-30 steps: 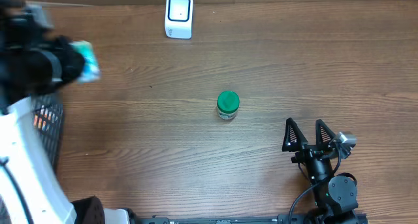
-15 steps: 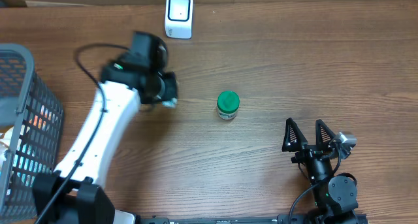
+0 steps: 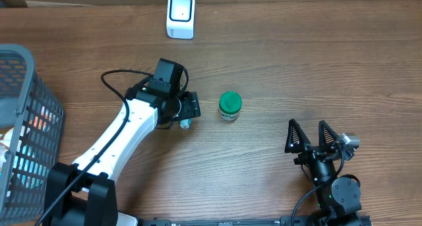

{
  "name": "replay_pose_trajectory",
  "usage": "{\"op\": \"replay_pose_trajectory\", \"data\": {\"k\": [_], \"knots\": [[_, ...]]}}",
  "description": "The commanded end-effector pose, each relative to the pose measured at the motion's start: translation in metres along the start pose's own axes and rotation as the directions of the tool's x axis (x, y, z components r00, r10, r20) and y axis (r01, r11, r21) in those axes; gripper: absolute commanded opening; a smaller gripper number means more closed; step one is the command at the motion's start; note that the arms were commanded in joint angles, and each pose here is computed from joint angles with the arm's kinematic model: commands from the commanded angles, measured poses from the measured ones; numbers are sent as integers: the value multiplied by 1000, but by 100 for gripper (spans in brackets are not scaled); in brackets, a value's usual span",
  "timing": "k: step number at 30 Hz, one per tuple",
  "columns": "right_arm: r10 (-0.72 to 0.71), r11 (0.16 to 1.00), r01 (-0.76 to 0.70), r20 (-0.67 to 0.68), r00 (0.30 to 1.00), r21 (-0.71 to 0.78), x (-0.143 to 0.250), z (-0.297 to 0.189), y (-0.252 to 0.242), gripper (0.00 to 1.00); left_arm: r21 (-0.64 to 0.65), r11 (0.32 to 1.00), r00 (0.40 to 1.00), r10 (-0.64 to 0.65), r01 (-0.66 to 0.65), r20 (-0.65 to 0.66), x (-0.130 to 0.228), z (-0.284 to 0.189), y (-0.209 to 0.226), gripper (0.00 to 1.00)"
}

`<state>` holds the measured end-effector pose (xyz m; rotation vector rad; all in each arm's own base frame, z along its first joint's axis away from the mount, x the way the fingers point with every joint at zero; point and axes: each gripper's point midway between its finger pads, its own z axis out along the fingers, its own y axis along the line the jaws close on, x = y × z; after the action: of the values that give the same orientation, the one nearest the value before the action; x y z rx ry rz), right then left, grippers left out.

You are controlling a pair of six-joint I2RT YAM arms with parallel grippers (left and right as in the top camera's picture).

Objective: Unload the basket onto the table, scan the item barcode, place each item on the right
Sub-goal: 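Place the teal packet left of the jar, release left gripper, then reach into the basket and grasp the orange Kleenex pack, left gripper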

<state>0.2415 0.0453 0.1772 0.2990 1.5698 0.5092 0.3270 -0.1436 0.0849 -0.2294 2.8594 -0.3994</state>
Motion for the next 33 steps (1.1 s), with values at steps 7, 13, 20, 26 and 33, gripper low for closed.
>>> {"op": "replay_pose_trajectory", "data": {"k": [7,13,20,26,33], "knots": [[0,1000,0,-2,1000,-9,3,0,1,100,48,994,976,92,-103,195,-80,-136,-32,80],[0,1000,0,-2,1000,-9,3,0,1,100,55,995,915,50,-78,400,-118,-254,-18,87],[0,1000,0,-2,1000,-9,3,0,1,100,30,989,778,-130,142,615,-130,-368,62,96],[0,1000,0,-2,1000,-9,3,0,1,100,19,864,647,-391,503,655,-114,-392,185,95],[0,1000,0,-6,1000,-16,4,0,3,100,76,705,511,-579,705,635,-97,-382,264,95]]}}
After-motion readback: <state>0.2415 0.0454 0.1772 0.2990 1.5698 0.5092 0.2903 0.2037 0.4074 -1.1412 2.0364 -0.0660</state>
